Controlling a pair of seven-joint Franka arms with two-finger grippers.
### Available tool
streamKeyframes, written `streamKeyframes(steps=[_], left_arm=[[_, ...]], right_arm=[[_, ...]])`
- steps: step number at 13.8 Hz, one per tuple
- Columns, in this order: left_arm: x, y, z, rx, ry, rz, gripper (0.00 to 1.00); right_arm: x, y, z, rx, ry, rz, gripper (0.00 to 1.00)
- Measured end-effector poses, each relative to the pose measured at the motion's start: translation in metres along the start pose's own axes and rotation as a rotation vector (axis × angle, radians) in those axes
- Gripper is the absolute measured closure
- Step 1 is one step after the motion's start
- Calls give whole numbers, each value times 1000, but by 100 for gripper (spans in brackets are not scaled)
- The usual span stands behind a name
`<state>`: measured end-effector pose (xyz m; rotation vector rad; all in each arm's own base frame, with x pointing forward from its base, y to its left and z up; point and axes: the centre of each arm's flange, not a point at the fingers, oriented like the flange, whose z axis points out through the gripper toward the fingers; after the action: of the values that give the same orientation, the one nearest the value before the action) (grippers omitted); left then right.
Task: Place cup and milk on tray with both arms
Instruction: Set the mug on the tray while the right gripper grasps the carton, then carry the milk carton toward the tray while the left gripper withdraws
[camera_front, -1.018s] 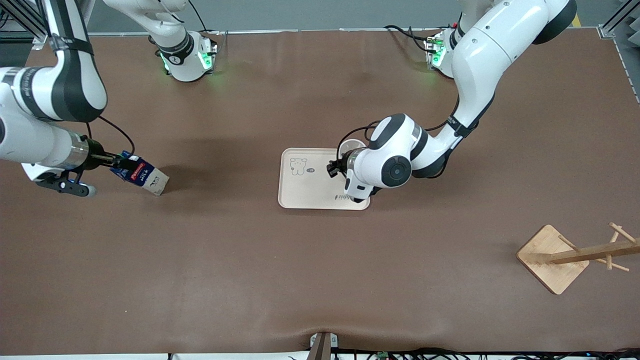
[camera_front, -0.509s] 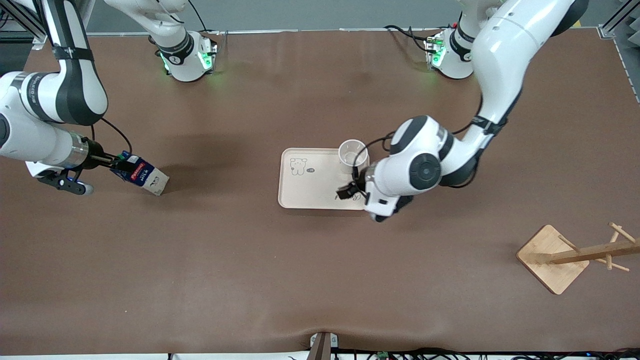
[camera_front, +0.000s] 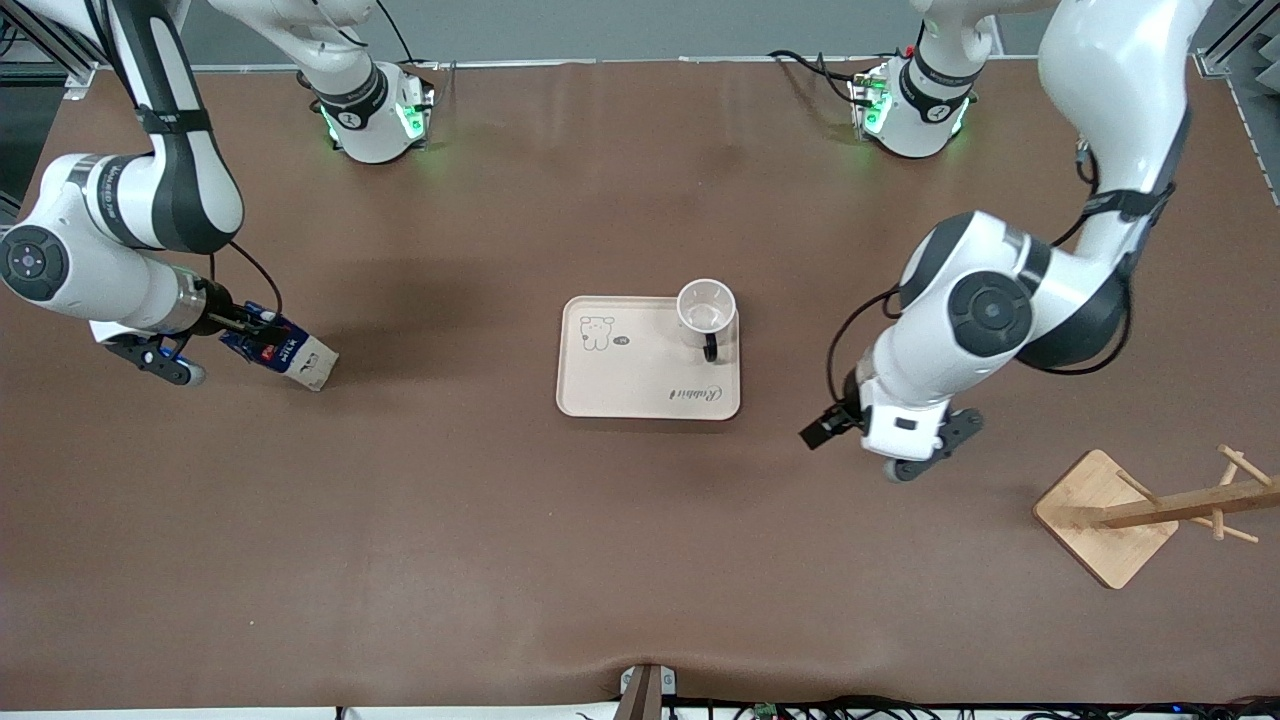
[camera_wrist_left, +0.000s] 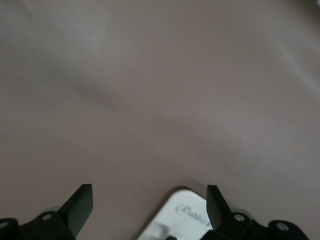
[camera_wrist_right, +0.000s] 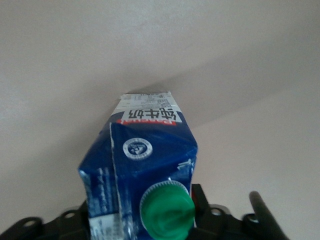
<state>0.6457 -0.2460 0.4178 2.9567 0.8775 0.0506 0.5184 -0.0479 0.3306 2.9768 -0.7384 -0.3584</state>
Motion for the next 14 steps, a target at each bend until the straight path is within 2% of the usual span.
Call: streamKeyframes(steps=[1,5,8,11,14], left_arm=[[4,-7,-18,15,36,3,0],[40,-60,-74,84,90,107,0],[66,-101,-100,141,75,188,0],[70,-123,-136,199,35,283,0],[70,-142,-183,180,57,329,0]], right_arm=[[-1,-1,-1,-1,-2,18,41],[-3,-10,-38,-15,-19,24,42],[-7,-24,-82,-24,-19,-3,42],[-16,-43,-105,-35,-18,-78,43],[-18,-63,-123,-32,3,-143,43]])
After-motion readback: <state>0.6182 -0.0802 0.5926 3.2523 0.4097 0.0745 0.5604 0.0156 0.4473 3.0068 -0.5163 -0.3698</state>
